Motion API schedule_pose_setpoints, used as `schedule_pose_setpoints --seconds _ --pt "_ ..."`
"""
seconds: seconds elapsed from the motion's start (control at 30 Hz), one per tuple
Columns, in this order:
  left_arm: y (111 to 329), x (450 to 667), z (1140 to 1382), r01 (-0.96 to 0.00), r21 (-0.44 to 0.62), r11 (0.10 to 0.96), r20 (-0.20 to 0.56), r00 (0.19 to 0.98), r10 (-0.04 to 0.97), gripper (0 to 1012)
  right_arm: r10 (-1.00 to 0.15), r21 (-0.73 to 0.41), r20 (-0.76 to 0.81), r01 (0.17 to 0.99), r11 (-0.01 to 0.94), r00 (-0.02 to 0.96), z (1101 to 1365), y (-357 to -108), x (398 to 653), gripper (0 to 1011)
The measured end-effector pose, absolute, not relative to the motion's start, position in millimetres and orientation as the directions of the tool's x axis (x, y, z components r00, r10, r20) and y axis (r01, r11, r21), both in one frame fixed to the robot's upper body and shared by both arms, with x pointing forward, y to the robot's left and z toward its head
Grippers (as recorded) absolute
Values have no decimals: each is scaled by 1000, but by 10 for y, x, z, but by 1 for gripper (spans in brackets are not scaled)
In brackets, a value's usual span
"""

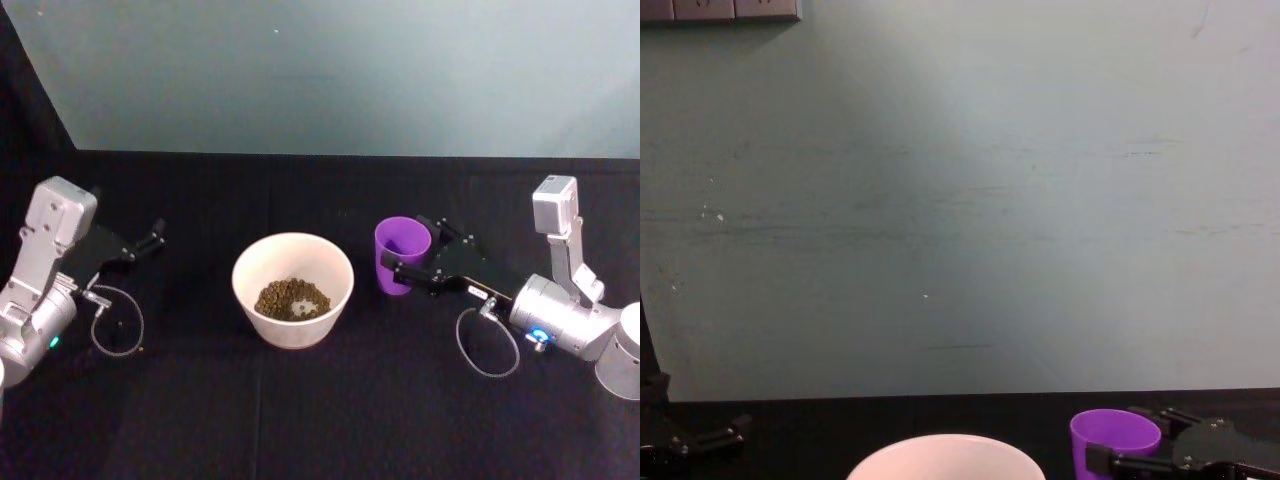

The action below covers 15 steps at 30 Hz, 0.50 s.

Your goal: Pick up the cup and pour the mung beans from the cup into the bowl.

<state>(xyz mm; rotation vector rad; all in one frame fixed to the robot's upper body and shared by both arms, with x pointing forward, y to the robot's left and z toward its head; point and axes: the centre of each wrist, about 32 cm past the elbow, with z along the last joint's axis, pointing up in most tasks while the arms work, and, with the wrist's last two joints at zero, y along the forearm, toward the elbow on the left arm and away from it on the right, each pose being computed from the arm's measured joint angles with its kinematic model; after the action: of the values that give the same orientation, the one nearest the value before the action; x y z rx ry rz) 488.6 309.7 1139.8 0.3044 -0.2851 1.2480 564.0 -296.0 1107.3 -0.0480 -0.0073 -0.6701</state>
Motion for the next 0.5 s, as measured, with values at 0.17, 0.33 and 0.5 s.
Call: schedule_pose_setpoints --seconds 0.17,0.33,0.5 --pt "3097 4886 11398 -955 70 287 374 292 880 1011 -621 -43 22 621 783 784 11071 -2960 5639 1002" --pt "3097 4886 11398 -955 70 287 374 292 880 1011 -621 -43 23 621 782 783 11072 -2960 5639 1002" --pt "3097 4886 11398 -955 70 287 374 292 880 1012 -611 -22 22 611 791 792 11126 -2972 5620 1002"
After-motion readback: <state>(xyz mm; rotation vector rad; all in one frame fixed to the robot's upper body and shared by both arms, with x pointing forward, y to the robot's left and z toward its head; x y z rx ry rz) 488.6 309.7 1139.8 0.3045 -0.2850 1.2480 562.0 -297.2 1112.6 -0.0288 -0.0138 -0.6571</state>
